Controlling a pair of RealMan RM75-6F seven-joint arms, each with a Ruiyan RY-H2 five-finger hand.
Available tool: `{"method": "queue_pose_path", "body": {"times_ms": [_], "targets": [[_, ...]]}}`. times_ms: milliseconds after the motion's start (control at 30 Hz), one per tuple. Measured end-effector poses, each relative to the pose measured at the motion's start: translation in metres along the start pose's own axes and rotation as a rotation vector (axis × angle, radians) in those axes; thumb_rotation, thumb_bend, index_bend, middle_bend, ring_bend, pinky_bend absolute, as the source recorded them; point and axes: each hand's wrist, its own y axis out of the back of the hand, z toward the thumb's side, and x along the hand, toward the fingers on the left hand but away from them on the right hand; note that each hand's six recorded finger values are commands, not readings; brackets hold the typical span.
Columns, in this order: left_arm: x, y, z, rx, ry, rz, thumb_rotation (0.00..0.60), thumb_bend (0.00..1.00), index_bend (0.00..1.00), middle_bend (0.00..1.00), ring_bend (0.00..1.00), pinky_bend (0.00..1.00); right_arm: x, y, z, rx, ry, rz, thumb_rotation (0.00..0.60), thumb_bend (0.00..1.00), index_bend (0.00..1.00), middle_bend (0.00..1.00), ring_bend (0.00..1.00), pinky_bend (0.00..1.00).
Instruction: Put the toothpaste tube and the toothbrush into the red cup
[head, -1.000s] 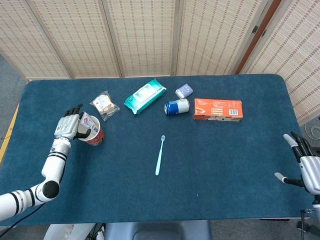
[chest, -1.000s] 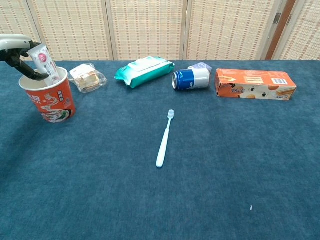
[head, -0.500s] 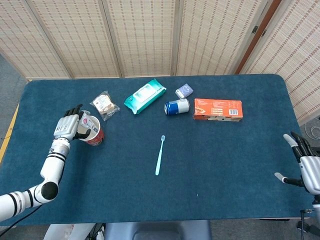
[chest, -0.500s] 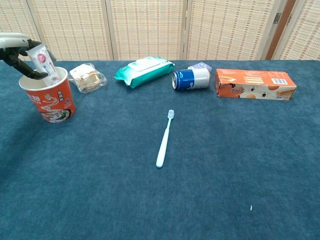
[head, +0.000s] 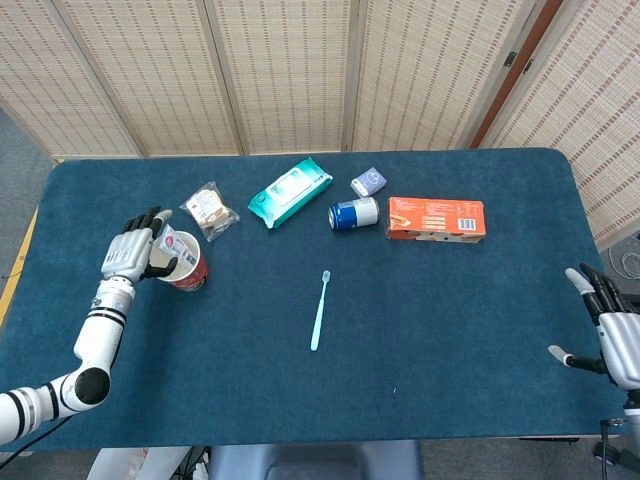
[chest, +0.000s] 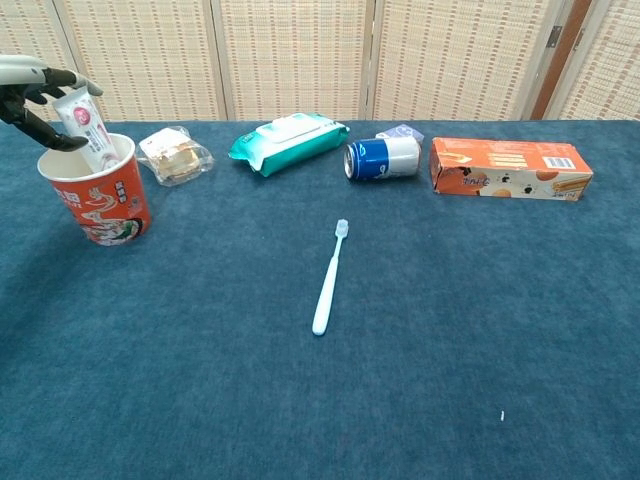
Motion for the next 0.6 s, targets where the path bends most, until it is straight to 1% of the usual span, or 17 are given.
{"method": "queue_pose_path", "body": {"times_ms": [433,600], "targets": [[-0.003,0.01,-0.004,-0.015,0.004,0.027,0.6,0.37,0.0,0.0,0.0,0.0,0.0,-0.001,0.0,0.0,0.001,0.002,0.6,0.0,0.05,0.04,0.0,0.25],[-0.007,0.013,-0.001,-0.022,-0.008,0.036,0.6,0.37,0.0,0.0,0.0,0.0,0.0,-0.001,0.0,0.0,0.001,0.003,0.6,0.0,0.05,0.04,0.0,0.25]]}}
